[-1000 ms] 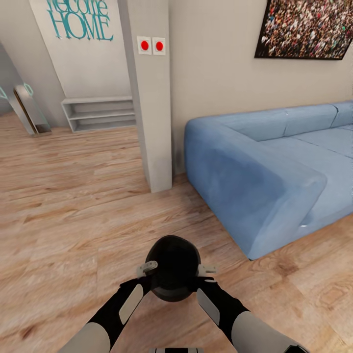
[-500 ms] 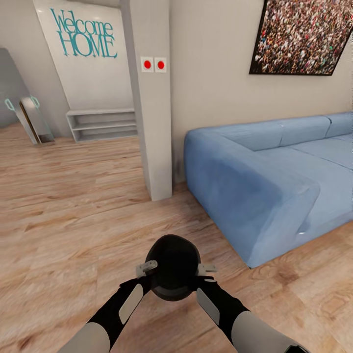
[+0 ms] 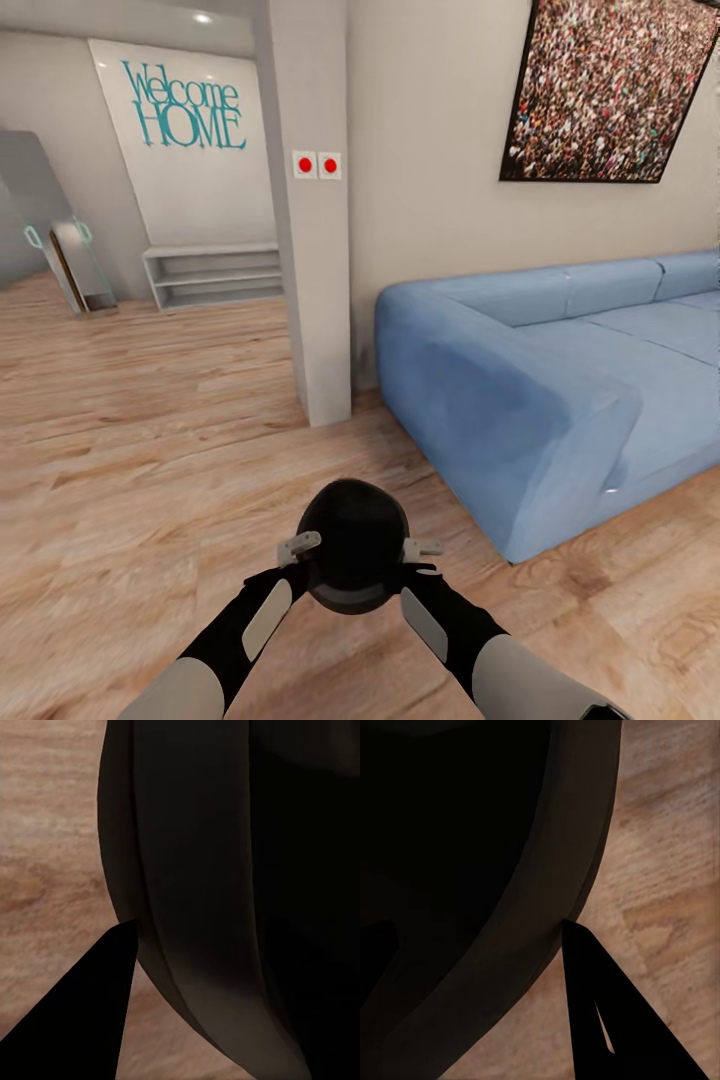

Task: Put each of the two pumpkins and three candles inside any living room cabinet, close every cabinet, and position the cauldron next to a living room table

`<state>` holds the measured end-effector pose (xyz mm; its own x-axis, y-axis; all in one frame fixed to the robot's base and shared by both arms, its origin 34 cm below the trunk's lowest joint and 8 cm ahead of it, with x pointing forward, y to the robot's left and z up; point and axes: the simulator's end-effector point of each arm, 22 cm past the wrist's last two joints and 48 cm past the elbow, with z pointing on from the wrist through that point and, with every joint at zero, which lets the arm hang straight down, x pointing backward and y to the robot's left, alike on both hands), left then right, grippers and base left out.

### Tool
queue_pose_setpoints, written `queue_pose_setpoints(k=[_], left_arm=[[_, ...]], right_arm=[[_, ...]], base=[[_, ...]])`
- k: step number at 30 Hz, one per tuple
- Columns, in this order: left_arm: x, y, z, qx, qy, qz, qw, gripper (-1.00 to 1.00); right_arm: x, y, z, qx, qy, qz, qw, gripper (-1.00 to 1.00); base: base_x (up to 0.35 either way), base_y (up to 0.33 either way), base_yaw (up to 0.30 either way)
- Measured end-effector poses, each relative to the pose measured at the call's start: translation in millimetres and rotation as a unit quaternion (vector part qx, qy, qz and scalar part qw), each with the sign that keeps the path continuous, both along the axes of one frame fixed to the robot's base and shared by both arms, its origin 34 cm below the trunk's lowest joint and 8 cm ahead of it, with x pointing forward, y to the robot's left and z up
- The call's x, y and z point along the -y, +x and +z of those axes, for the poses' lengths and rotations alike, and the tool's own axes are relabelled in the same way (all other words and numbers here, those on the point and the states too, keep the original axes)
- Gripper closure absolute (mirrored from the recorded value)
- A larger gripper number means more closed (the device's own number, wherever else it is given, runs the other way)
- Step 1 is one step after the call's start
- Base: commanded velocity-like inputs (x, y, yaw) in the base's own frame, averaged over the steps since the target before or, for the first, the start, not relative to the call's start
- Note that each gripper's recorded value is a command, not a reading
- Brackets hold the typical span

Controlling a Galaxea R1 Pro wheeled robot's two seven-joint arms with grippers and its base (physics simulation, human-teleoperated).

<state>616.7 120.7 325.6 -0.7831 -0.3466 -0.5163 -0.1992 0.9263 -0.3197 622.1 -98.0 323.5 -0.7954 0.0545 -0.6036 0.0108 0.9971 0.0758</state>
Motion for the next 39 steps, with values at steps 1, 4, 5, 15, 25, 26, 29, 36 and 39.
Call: queue_pose_setpoints(k=[1, 4, 5, 15, 25, 26, 29, 36, 39], left_arm=[[0.0, 0.7, 2.3, 0.002, 0.0, 0.0, 1.0, 1.0], [-0.1, 2.8, 9.1, 0.008, 0.0, 0.0, 1.0, 1.0], [-0.1, 3.5, 11.4, 0.01, 0.0, 0.0, 1.0, 1.0], [-2.3, 11.0, 22.6, 0.022, 0.002, -0.003, 0.9998, 1.0], [-2.0, 16.7, 28.9, 0.033, 0.004, -0.003, 0.9995, 1.0], [-1.9, 16.7, 28.8, 0.033, 0.004, -0.003, 0.9995, 1.0], [-1.5, 16.6, 28.5, 0.033, 0.003, -0.003, 0.9995, 1.0], [-1.0, 16.6, 27.8, 0.033, 0.002, -0.002, 0.9995, 1.0], [-0.8, 16.5, 27.5, 0.033, 0.001, -0.001, 0.9995, 1.0]], right_arm=[[0.0, 0.7, 2.3, 0.002, 0.0, 0.0, 1.0, 1.0], [-0.1, 2.8, 9.2, 0.008, 0.0, 0.0, 1.0, 1.0], [-0.1, 3.5, 11.5, 0.01, 0.0, 0.0, 1.0, 1.0], [-1.5, 11.6, 21.3, 0.021, 0.008, 0.001, 0.9997, 1.0], [-0.6, 17.7, 26.5, 0.03, 0.01, 0.002, 0.9995, 1.0], [-0.5, 17.7, 26.4, 0.03, 0.01, 0.002, 0.9995, 1.0], [-0.1, 17.8, 26.4, 0.03, 0.009, 0.002, 0.9995, 1.0], [0.5, 18.0, 26.3, 0.031, 0.008, 0.002, 0.9995, 1.0], [0.6, 18.1, 26.3, 0.031, 0.008, 0.002, 0.9995, 1.0]], base=[[0.0, 0.0, 0.0], [0.0, 0.0, 0.0], [0.0, 0.0, 0.0], [0.0, 0.0, 0.0], [0.0, 0.0, 0.0], [0.0, 0.0, 0.0], [0.0, 0.0, 0.0], [-0.052, 0.0, 0.0], [-0.128, 0.0, 0.0]])
